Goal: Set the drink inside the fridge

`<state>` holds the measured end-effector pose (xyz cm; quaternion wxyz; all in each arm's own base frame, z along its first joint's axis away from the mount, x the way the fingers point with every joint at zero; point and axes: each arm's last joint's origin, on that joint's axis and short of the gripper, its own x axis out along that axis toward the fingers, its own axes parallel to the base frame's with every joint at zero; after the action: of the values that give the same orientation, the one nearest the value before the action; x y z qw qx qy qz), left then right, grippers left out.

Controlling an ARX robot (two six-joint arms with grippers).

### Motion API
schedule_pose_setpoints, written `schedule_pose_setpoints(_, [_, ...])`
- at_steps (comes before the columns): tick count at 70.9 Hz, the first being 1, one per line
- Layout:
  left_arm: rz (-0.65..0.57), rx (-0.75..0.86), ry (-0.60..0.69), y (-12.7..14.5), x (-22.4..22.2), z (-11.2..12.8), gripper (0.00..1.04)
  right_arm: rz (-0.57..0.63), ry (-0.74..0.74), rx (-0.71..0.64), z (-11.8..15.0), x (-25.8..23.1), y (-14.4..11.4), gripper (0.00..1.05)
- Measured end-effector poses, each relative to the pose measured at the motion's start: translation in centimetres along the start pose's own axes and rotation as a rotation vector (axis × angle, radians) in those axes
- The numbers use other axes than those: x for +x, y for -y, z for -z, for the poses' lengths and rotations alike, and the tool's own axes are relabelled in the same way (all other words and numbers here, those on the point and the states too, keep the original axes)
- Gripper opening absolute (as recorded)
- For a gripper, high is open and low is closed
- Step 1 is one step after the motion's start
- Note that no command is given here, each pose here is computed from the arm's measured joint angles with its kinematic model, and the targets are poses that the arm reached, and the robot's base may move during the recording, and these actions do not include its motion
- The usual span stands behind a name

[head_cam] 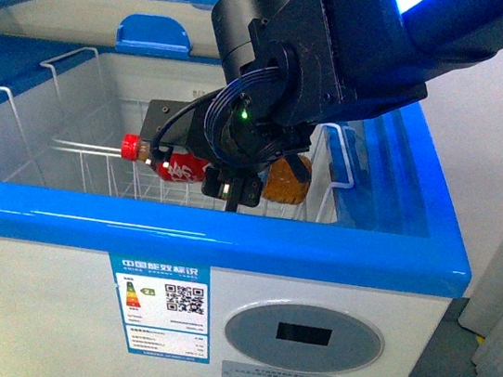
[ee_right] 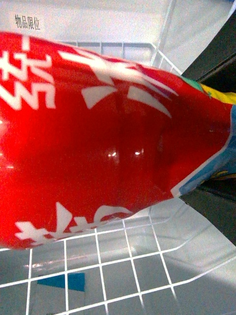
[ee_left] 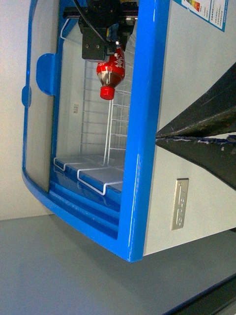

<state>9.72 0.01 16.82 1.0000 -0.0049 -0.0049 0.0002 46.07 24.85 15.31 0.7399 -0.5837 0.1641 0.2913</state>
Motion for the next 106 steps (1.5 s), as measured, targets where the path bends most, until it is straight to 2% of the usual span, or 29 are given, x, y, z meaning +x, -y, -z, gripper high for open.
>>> schedule_pose_setpoints(16, [0.0,0.0,0.0,0.0,0.0,0.0,0.03,-0.028,0.009,0.045,0.1,0.3,-0.6,0.35])
schedule_pose_setpoints(22, [0.0,0.0,0.0,0.0,0.0,0.0,0.03,-0.07,0.012,0.074,0.1,0.4,-1.2,0.58])
schedule_pose_setpoints(38, [0.0,0.0,0.0,0.0,0.0,0.0,0.03,-0.099,0.043,0.127,-0.2,-0.6,-0.9,0.98])
schedule_pose_setpoints(47, [0.0,0.0,0.0,0.0,0.0,0.0,0.03,-0.105,0.088,0.173,-0.5,-2.7,0.1,0.98])
schedule_pose_setpoints(58, [0.0,0.0,0.0,0.0,0.0,0.0,0.03,-0.061,0.213,0.321,-1.3,-8.4,3.2,0.98])
schedule_pose_setpoints(66, [0.0,0.0,0.0,0.0,0.0,0.0,0.03,0.063,0.268,0.409,-0.8,-11.9,5.2,0.98])
schedule_pose_setpoints(71, [0.0,0.0,0.0,0.0,0.0,0.0,0.03,0.197,0.253,0.503,0.3,-14.1,6.5,0.98])
schedule_pose_setpoints(78, [0.0,0.001,0.0,0.0,0.0,0.0,0.03,0.373,0.147,0.728,3.1,-18.3,7.5,0.98])
schedule_pose_setpoints(82, [0.0,0.001,0.0,0.0,0.0,0.0,0.03,0.447,0.1,0.937,4.9,-22.6,6.3,0.98])
schedule_pose_setpoints(85, [0.0,0.001,0.0,0.0,0.0,0.0,0.03,0.471,0.09,1.028,5.6,-25.1,5.1,0.98])
schedule_pose_setpoints(89, [0.0,0.001,0.0,0.0,0.0,0.0,0.03,0.484,0.08,1.088,6.2,-27.8,3.3,0.98])
schedule_pose_setpoints(95, [0.0,0.001,0.0,0.0,0.0,0.0,0.03,0.512,0.059,1.191,7.4,-32.3,-1.0,0.98])
schedule_pose_setpoints(103, [0.0,0.001,0.0,0.0,0.0,0.0,0.03,0.588,-0.007,1.256,9.1,-37.0,-6.6,0.98])
schedule_pose_setpoints(106, [0.0,0.001,0.0,0.0,0.0,0.0,0.03,0.59,0.049,1.268,9.7,-38.1,-7.8,0.95])
